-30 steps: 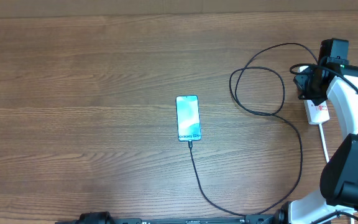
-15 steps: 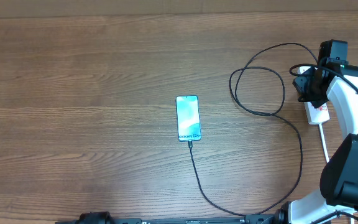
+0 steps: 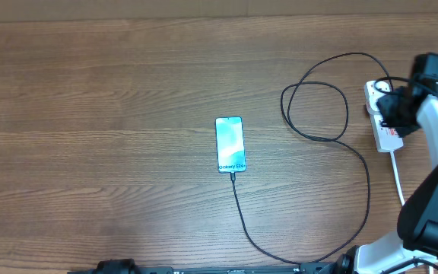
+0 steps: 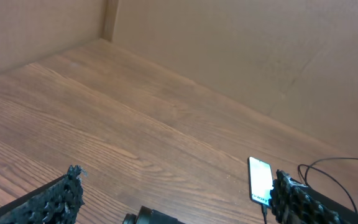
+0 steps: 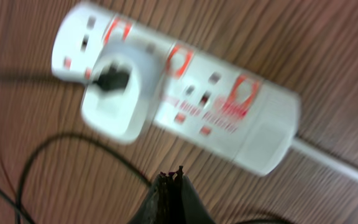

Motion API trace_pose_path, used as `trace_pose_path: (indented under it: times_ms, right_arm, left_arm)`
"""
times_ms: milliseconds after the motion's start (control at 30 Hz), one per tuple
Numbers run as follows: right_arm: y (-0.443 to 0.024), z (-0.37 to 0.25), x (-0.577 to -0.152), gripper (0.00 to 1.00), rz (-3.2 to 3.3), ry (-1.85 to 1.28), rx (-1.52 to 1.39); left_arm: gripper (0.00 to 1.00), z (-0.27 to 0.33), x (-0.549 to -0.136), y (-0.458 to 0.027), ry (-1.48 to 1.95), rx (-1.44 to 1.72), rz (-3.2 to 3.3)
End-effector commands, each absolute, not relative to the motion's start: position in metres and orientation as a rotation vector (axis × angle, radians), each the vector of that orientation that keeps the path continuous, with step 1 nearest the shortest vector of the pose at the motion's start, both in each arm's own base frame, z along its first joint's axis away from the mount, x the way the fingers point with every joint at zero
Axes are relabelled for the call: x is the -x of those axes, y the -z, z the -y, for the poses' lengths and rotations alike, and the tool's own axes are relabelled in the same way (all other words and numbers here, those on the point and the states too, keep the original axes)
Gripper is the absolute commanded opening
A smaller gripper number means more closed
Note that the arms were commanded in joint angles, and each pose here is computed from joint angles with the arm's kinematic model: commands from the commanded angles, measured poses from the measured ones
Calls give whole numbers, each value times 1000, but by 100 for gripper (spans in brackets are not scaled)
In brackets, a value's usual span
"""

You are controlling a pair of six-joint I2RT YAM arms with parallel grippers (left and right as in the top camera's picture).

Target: Plug charger to phone and switch on socket

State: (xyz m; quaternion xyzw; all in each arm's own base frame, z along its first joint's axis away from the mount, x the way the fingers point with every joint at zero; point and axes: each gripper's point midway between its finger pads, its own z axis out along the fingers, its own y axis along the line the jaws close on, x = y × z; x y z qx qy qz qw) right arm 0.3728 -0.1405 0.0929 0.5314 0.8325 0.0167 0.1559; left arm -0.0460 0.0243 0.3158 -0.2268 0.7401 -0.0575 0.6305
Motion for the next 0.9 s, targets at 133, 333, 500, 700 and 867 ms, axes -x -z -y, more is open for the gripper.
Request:
trace_pose_path:
  times_ms: [133, 333, 500, 700, 867]
  right_arm:
    - [-94, 187, -377, 4, -2255, -37, -1626]
    - [-75, 192, -394, 4, -2245, -143, -1630]
    - [-63, 192, -401, 4, -2247, -172, -1628]
    - [-39, 194, -407, 4, -2265, -180, -1640]
    - [-38, 194, -414, 4, -2258, -204, -1629]
  left_arm:
    - [100, -25, 47, -316, 122, 539, -1684]
    - [100, -25, 47, -316, 122, 539, -1684]
    - [100, -25, 47, -316, 122, 539, -1684]
    - [100, -25, 47, -316, 122, 539, -1684]
    - [100, -25, 47, -316, 122, 539, -1684]
